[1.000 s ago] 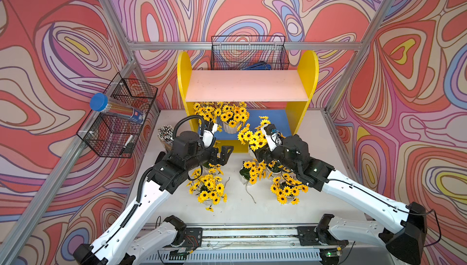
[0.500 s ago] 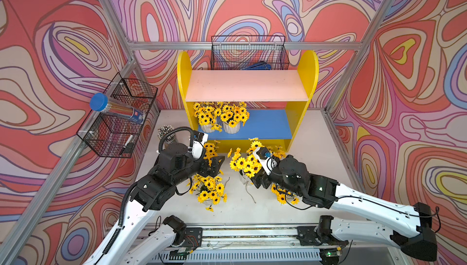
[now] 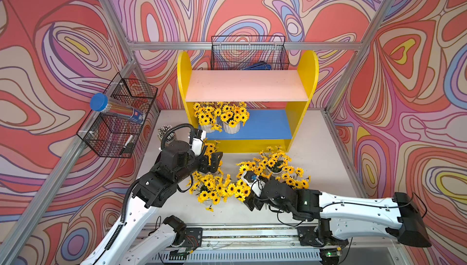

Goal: Take the sunflower pots off the shelves
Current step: Place the sunflower pot at the center of the board.

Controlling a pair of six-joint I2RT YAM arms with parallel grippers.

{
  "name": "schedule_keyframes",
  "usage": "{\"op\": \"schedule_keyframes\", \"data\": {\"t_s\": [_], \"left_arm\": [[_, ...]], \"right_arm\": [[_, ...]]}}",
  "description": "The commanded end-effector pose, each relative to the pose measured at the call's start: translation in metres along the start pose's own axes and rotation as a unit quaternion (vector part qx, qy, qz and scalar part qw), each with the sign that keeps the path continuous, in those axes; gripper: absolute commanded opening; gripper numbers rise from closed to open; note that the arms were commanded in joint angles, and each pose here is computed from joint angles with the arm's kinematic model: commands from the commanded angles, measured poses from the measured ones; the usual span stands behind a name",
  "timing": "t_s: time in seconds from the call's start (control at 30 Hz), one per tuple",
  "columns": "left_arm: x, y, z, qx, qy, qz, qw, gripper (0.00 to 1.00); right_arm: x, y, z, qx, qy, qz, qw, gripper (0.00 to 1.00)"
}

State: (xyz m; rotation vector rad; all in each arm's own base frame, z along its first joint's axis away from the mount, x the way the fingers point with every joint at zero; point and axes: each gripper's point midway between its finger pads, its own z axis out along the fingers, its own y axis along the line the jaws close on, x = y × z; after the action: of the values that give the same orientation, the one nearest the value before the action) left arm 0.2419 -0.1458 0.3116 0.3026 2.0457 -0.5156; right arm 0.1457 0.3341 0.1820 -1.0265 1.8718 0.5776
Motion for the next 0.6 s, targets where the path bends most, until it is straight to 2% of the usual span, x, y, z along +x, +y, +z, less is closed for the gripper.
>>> {"op": "schedule_keyframes", "data": {"t_s": [0.0, 0.2, 0.57], "left_arm": [[-0.011, 0.003, -0.012, -0.011, -0.019, -0.011, 1.0, 1.0], [-0.011, 0.004, -0.013, -0.014, -0.022, -0.015, 1.0, 1.0], [-0.017, 0.006, -0.015, -0.023, -0.026, -0.011, 0.999, 1.0]], "right_arm": [[-0.028, 0.012, 0.002, -0.024, -0.061, 0.045, 0.997, 0.55], [-0.006, 0.016, 0.026, -0.021, -0.032, 0.036, 0.999, 0.55], [0.015, 0.009, 0.049, 0.009, -0.035, 0.029, 0.999, 0.55]]}}
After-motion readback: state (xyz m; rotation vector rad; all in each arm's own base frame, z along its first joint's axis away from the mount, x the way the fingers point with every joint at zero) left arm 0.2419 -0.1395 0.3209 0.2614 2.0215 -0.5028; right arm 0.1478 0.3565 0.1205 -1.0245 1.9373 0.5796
